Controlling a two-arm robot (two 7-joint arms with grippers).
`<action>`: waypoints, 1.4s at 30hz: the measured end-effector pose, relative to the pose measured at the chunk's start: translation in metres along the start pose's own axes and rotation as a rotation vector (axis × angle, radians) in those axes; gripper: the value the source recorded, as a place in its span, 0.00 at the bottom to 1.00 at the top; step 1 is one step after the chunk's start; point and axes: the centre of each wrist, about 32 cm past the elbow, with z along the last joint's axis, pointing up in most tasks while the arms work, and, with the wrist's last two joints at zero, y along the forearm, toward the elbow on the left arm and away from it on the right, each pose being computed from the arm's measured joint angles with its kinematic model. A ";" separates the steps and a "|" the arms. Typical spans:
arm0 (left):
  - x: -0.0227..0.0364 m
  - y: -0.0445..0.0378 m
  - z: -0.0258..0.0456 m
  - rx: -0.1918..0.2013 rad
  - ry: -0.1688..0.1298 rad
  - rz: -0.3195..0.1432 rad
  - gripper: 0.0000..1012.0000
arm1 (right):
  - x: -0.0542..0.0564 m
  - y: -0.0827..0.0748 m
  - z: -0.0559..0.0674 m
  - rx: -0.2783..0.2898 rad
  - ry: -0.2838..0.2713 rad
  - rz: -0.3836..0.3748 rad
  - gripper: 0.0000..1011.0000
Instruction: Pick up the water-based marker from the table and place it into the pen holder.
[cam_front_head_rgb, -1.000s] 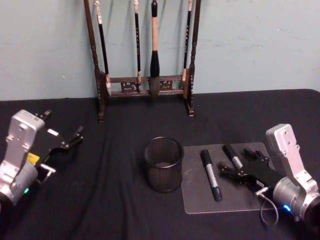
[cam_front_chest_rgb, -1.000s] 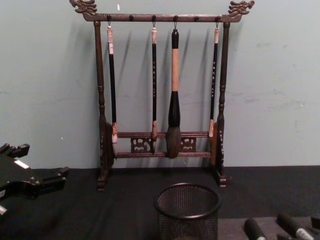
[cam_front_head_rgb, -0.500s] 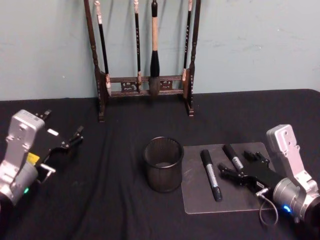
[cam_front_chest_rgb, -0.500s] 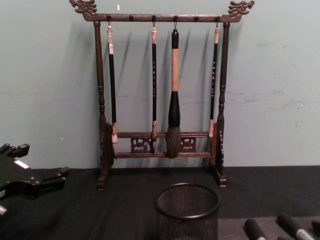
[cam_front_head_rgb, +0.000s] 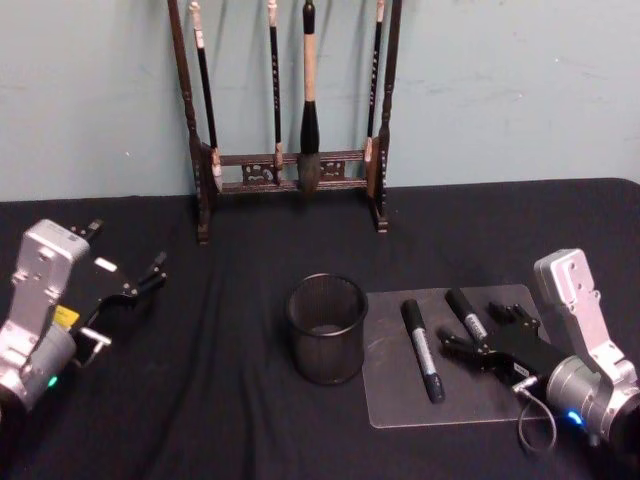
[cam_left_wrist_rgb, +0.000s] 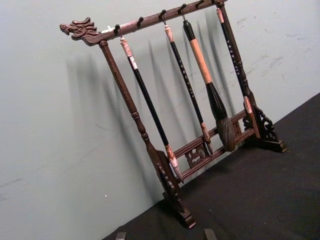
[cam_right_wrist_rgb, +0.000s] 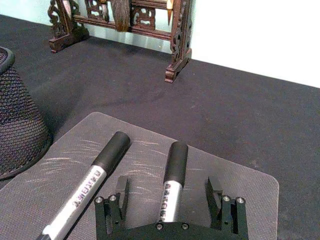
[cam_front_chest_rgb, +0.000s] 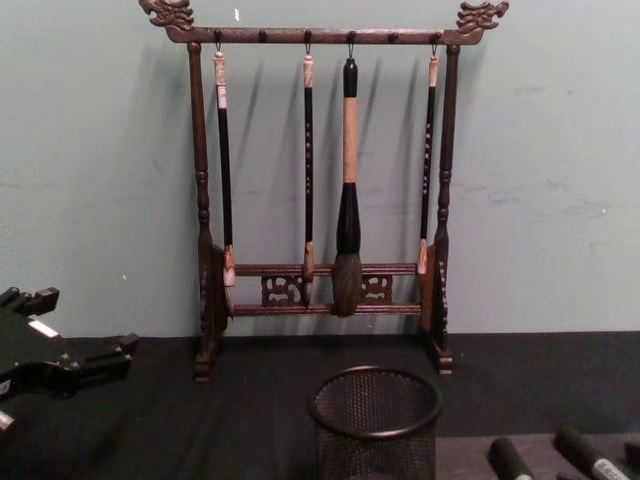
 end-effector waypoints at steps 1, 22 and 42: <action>0.0000 0.0000 0.0000 0.000 0.000 0.000 1.00 | 0.000 0.000 0.000 0.000 0.000 0.000 0.99; 0.0000 0.0000 0.0000 0.000 0.000 0.000 1.00 | 0.000 0.000 0.001 0.001 -0.003 0.000 0.41; 0.0000 0.0000 0.0000 0.000 0.000 0.000 1.00 | 0.000 0.000 0.001 0.002 -0.002 0.000 0.21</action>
